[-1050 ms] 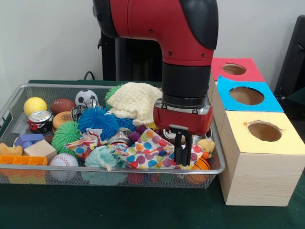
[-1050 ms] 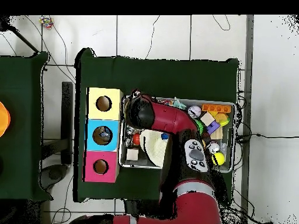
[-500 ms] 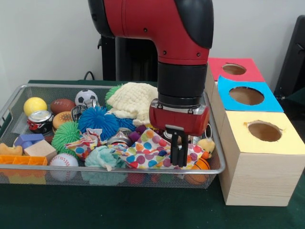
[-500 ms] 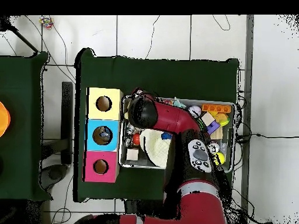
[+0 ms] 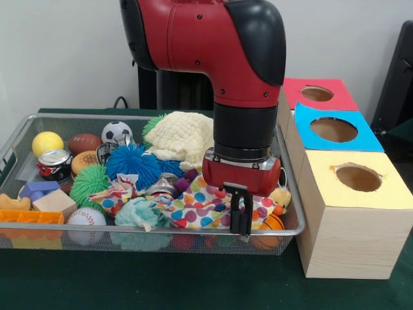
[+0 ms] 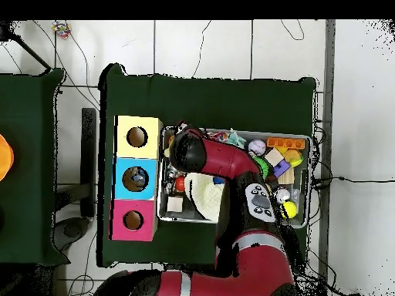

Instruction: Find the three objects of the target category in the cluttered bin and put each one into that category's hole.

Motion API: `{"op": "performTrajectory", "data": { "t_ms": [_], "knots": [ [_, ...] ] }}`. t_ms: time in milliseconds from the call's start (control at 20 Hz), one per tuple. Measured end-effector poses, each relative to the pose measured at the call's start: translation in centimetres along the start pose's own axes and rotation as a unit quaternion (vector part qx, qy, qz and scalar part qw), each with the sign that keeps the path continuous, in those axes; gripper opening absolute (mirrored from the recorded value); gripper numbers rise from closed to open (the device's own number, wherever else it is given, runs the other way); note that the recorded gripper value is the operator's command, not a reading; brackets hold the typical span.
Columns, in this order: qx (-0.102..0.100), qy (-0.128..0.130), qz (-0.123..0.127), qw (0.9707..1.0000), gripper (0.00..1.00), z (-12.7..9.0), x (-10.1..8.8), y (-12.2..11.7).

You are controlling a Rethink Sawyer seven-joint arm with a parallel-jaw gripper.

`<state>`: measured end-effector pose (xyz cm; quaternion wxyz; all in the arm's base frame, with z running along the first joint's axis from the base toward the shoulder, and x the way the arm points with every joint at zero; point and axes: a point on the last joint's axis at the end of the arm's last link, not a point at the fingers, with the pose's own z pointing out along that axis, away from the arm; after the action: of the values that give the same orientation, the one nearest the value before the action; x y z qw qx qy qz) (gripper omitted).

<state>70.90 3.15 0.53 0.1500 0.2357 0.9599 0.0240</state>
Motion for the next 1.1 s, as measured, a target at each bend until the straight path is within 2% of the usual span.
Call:
{"op": "performTrajectory", "data": {
  "t_ms": [900,1000,1100],
  "knots": [
    [-0.004,0.007,0.006,1.0000,0.00,-0.2,0.3,-0.2],
    [-0.004,0.022,0.011,0.9997,0.00,-0.3,1.0,-0.6],
    [0.007,0.063,0.013,0.9979,0.00,-0.4,3.0,-1.5]
  ]
}}
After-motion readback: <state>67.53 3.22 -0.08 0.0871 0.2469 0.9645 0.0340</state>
